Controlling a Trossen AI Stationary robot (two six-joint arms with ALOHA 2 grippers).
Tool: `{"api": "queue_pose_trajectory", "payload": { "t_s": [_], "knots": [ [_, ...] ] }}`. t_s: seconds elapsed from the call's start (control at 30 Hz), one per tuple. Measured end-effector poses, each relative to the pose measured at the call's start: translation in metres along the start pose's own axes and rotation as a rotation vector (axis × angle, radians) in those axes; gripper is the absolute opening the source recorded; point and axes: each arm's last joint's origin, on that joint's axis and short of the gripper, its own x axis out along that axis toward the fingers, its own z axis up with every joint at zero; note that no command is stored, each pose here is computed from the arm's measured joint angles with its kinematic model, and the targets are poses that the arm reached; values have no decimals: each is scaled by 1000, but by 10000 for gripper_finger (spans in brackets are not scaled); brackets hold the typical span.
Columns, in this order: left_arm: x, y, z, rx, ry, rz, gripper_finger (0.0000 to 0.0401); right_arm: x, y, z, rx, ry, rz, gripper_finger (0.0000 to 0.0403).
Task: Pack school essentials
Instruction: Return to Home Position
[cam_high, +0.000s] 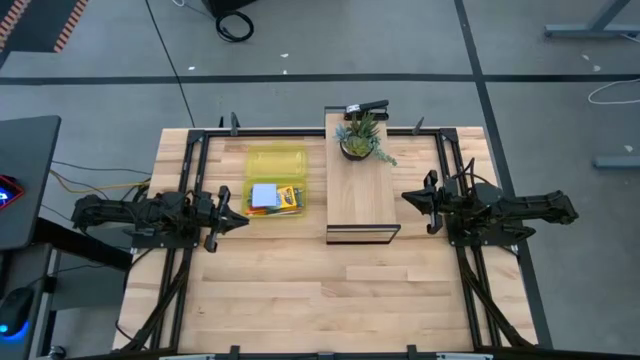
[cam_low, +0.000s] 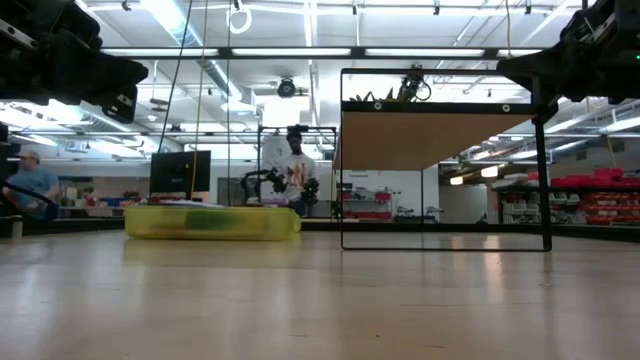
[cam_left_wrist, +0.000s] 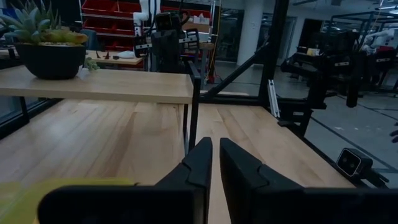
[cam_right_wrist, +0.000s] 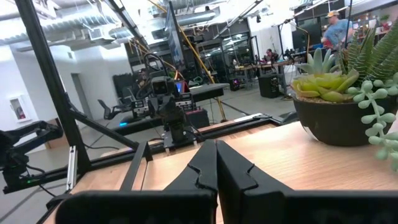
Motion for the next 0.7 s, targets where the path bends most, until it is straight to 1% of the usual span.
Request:
{"api": "queue_pose_trajectory", "payload": {
  "t_s": [0.3,0.7],
  "knots": [
    [0,0,0,0,0,0,28,0,0,0,0,0,0,6],
    [0,0,0,0,1,0,40,0,0,0,0,0,0,6]
  ]
}}
